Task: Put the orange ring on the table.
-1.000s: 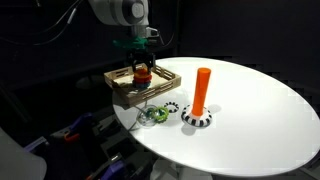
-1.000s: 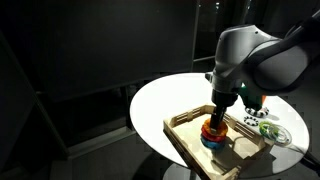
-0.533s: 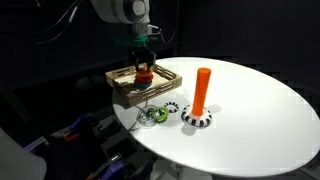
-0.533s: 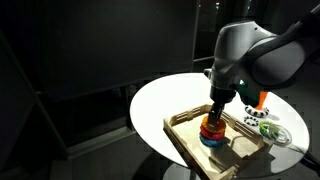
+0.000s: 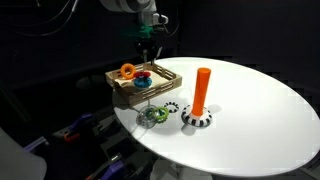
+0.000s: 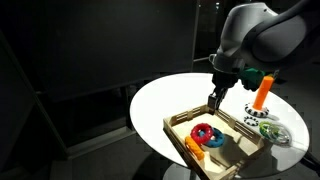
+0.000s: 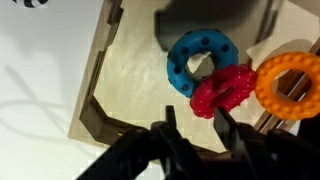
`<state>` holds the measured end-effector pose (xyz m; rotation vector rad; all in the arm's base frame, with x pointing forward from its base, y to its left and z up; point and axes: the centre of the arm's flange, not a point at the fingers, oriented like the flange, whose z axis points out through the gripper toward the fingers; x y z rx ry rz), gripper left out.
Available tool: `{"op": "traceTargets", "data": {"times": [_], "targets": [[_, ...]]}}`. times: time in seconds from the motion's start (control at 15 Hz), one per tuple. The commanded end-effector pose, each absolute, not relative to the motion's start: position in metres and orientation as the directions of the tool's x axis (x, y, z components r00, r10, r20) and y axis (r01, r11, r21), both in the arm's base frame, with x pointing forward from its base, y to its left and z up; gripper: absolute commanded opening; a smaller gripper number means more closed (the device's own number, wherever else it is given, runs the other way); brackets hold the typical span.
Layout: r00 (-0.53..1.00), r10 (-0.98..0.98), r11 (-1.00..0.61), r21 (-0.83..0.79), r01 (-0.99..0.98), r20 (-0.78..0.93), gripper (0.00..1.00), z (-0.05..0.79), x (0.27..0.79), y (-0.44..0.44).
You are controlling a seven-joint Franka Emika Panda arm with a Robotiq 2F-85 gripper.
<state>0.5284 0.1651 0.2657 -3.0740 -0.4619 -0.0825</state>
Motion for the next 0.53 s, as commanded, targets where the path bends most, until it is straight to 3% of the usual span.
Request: {"op": "traceTargets", "data": {"times": [0.0,0.07,0.13,0.2,0.4,0.47], "targets": [[0.963,0.259,-0.964,-0.033,0.262,0.076,0.42,0.285,0.523,0.140],[0.965,0.251,-0.966,-0.039,0.254,0.078,0.47,0.286,0.523,0.136],[0.966,0.247,-0.967,-0.042,0.251,0.079,0.65,0.286,0.523,0.135],[0.965,0.249,-0.966,-0.049,0.253,0.079,0.74,0.287,0.522,0.135],[0.962,0.262,-0.962,-0.065,0.267,0.076,0.98,0.288,0.518,0.143],[0.963,0.260,-0.962,-0.070,0.265,0.072,1.00,0.289,0.517,0.148]]}}
